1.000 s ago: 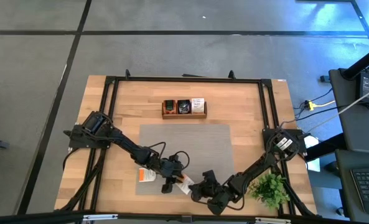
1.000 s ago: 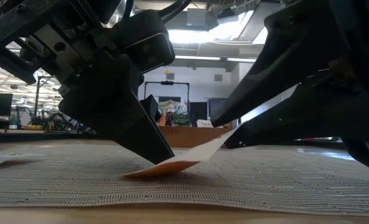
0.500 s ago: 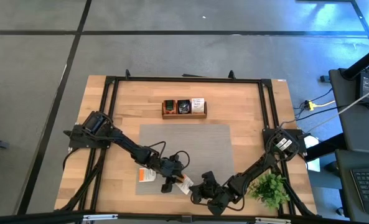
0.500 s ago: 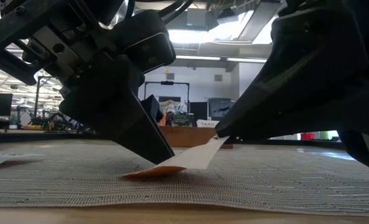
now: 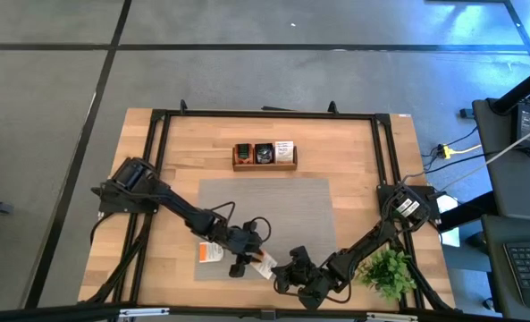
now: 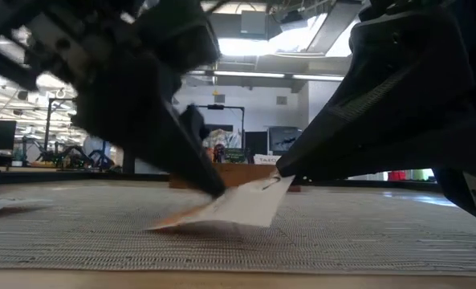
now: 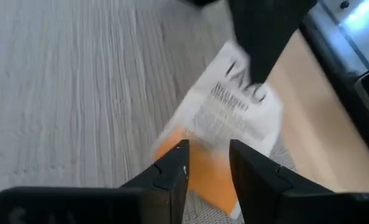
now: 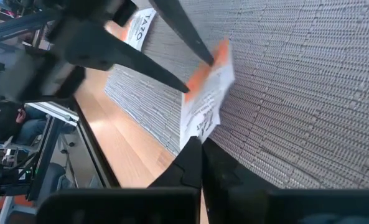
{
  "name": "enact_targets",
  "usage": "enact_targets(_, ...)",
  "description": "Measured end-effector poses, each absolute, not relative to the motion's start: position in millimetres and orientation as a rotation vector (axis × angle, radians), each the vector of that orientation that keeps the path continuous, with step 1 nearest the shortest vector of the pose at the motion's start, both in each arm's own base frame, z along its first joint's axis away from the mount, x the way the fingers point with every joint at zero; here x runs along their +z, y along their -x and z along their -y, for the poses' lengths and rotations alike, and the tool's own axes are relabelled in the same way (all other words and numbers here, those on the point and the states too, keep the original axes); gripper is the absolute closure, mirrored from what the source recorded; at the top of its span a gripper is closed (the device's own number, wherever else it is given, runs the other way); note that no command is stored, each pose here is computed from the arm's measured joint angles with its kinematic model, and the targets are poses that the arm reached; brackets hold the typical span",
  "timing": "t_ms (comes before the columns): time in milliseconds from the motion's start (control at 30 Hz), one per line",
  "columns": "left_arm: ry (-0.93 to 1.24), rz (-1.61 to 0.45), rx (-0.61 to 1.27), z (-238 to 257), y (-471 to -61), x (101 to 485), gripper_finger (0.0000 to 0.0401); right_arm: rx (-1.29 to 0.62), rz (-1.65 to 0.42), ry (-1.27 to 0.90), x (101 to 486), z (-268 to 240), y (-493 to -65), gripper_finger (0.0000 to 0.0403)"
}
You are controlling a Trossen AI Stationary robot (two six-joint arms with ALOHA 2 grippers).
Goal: Pick & Place Tea
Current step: Put the white orange tea bag into the right section of the wooden organizer
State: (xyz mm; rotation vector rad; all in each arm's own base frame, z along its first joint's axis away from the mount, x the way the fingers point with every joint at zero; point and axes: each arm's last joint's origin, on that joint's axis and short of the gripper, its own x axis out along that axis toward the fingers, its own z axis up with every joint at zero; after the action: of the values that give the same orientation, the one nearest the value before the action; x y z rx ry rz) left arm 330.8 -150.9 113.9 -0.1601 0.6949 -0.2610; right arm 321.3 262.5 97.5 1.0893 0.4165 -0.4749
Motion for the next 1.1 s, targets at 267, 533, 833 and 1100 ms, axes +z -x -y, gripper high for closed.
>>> enact_targets(267,0.127,-0.629,-0.295,154.0,-327.2,138.1,0.0293,-0.465,-0.433,-1.025,100.7,-262.1,-321.0,0.0402)
enact_targets(533,0.047,-0.648,-0.245,149.5,-311.4,168.4,0.029,-0.531,-0.555,-0.837,123.8,-263.4,-326.5,0.0402)
enact_targets(833,-0.052,-0.648,-0.191,151.2,-283.8,202.5,0.0294,-0.576,-0.797,-0.499,186.2,-263.8,-335.1,0.0403)
enact_targets(1100,-0.092,-0.756,-0.061,149.3,-260.1,206.6,0.029,-0.55,-1.098,-0.194,267.2,-219.6,-349.9,0.0403)
